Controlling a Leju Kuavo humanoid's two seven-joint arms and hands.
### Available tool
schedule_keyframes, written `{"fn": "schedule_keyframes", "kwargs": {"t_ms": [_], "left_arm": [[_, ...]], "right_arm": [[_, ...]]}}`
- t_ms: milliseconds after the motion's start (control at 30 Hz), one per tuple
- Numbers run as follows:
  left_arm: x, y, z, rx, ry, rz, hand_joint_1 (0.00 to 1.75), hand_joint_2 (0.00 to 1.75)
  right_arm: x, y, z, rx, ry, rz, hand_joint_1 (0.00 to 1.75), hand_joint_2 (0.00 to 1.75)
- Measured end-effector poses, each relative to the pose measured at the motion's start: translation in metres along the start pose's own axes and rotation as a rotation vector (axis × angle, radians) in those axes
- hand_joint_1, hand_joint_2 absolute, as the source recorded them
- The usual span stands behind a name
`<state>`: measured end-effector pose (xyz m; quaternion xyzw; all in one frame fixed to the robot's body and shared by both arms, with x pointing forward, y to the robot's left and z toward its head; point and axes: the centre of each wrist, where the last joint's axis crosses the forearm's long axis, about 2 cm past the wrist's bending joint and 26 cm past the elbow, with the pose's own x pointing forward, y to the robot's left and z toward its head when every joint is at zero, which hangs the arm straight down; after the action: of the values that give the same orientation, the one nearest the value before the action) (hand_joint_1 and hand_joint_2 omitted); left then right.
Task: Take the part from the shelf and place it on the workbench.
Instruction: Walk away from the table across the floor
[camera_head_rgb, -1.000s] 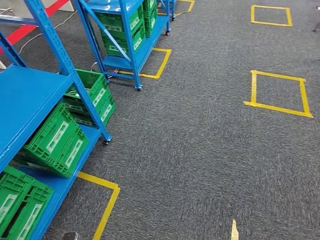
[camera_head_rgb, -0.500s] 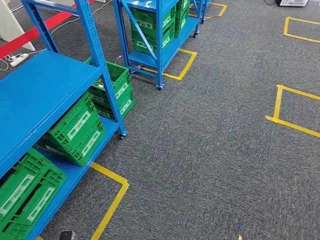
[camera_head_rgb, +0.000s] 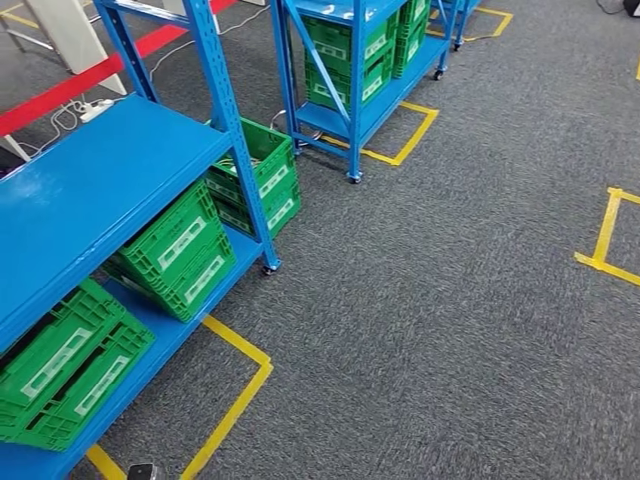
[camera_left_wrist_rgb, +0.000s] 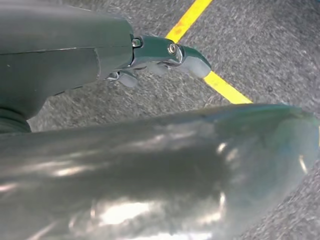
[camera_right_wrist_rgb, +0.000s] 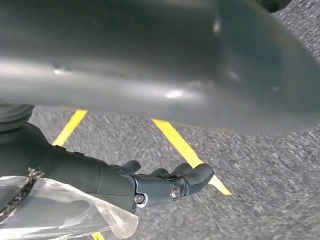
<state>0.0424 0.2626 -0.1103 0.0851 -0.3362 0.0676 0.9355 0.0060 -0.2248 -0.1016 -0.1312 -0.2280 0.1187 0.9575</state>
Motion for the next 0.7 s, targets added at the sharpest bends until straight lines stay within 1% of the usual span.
{"fn": "schedule_keyframes", "kwargs": {"t_ms": [167, 467, 700], "left_arm": [[-0.0034, 0.0011, 0.0021, 0.002, 0.007, -0.001, 0.0, 0.0], [-0.0034, 0.0025, 0.0017, 0.005, 0.004, -0.001, 0.0, 0.0], [-0.0034, -0.0009, 0.0026, 0.001, 0.005, 0.003, 0.0, 0.0]], "right_arm": [[0.0004, 0.0004, 0.0001, 0.0, -0.002, -0.008, 0.0, 0.0], [0.0031, 0.0003, -0.0006, 0.01, -0.014, -0.009, 0.0, 0.0], [-0.002, 0.0006, 0.0017, 0.013, -0.005, -0.003, 0.0, 0.0]]}}
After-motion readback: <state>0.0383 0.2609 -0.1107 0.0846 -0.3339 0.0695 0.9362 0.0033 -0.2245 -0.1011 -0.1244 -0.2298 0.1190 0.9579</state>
